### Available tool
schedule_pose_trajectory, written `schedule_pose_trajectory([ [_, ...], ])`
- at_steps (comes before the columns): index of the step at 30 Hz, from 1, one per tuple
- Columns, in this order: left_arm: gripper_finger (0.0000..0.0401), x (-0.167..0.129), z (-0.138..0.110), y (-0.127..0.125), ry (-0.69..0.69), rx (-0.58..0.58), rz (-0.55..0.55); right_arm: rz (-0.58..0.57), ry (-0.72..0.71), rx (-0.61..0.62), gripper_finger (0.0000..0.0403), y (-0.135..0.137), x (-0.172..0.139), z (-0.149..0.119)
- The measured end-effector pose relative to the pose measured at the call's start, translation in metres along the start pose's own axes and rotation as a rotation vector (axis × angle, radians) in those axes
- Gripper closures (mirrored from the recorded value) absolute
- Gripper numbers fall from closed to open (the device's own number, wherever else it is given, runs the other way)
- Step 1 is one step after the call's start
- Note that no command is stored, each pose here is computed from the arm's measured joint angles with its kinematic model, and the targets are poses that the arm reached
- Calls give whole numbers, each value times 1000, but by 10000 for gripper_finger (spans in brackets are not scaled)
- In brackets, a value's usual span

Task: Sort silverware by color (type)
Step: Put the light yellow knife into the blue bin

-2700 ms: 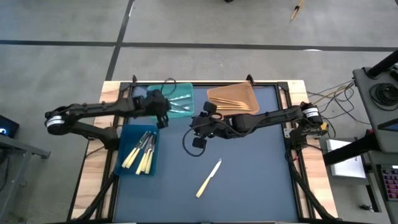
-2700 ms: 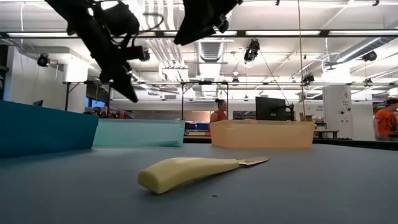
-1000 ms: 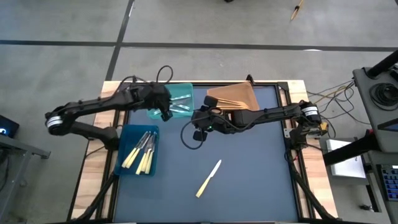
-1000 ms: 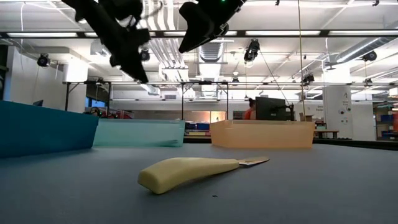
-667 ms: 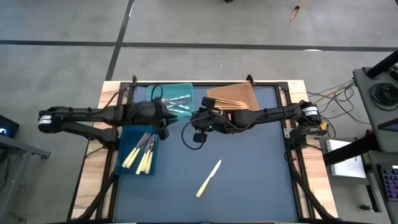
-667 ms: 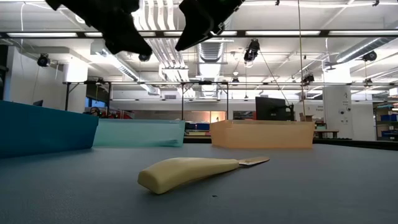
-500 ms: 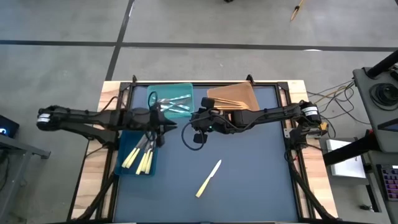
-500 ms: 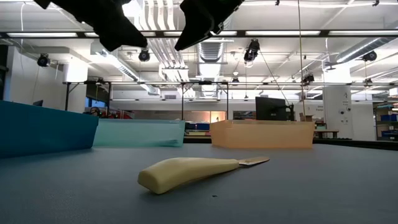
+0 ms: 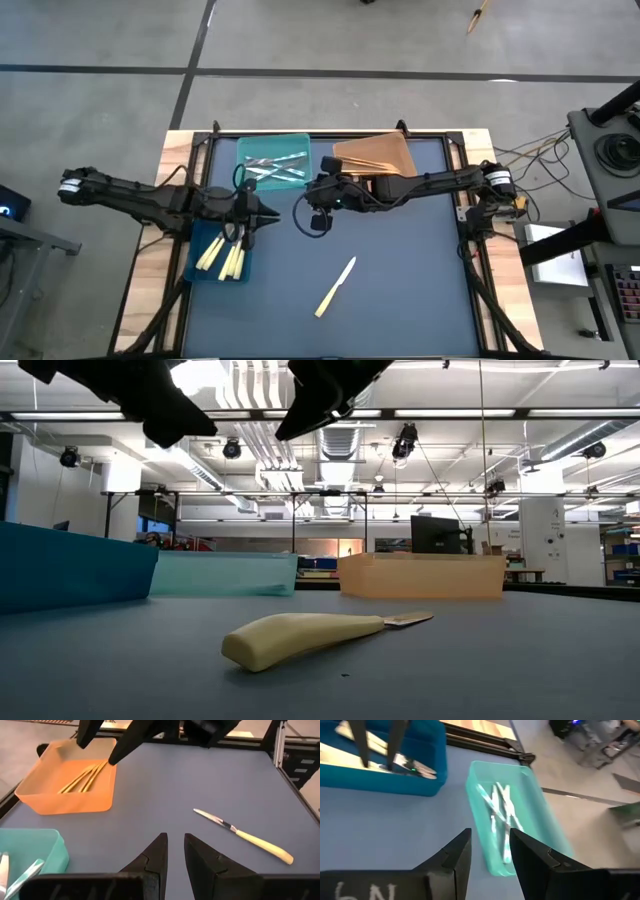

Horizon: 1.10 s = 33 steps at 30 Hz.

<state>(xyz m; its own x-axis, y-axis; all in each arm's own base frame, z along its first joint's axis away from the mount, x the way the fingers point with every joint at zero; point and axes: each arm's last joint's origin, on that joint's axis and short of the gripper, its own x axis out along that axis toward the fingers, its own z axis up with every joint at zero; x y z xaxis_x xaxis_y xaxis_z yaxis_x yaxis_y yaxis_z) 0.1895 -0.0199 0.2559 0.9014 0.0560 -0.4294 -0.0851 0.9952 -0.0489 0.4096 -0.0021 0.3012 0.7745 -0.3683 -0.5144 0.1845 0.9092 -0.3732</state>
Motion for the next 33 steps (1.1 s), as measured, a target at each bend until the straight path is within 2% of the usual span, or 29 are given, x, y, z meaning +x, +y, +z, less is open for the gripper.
schedule_pose_trajectory([
  [8, 353, -4, -13, 2, -48, 27, -26, 59, 1, 13, 281, 1, 3, -3],
  [13, 353, -11, -17, 3, -233, 21, -56, 68, 6, -30, 282, 1, 5, -7],
  [18, 353, -16, -30, 4, -353, 0, -131, 214, -35, -2, 288, 4, 6, -6],
  [22, 353, -17, -44, 6, -365, -22, -137, 350, -41, -8, 289, 15, 2, -7],
  [33, 353, -17, -51, 7, -371, -81, -149, 473, 83, -73, 292, 62, -21, -15],
])
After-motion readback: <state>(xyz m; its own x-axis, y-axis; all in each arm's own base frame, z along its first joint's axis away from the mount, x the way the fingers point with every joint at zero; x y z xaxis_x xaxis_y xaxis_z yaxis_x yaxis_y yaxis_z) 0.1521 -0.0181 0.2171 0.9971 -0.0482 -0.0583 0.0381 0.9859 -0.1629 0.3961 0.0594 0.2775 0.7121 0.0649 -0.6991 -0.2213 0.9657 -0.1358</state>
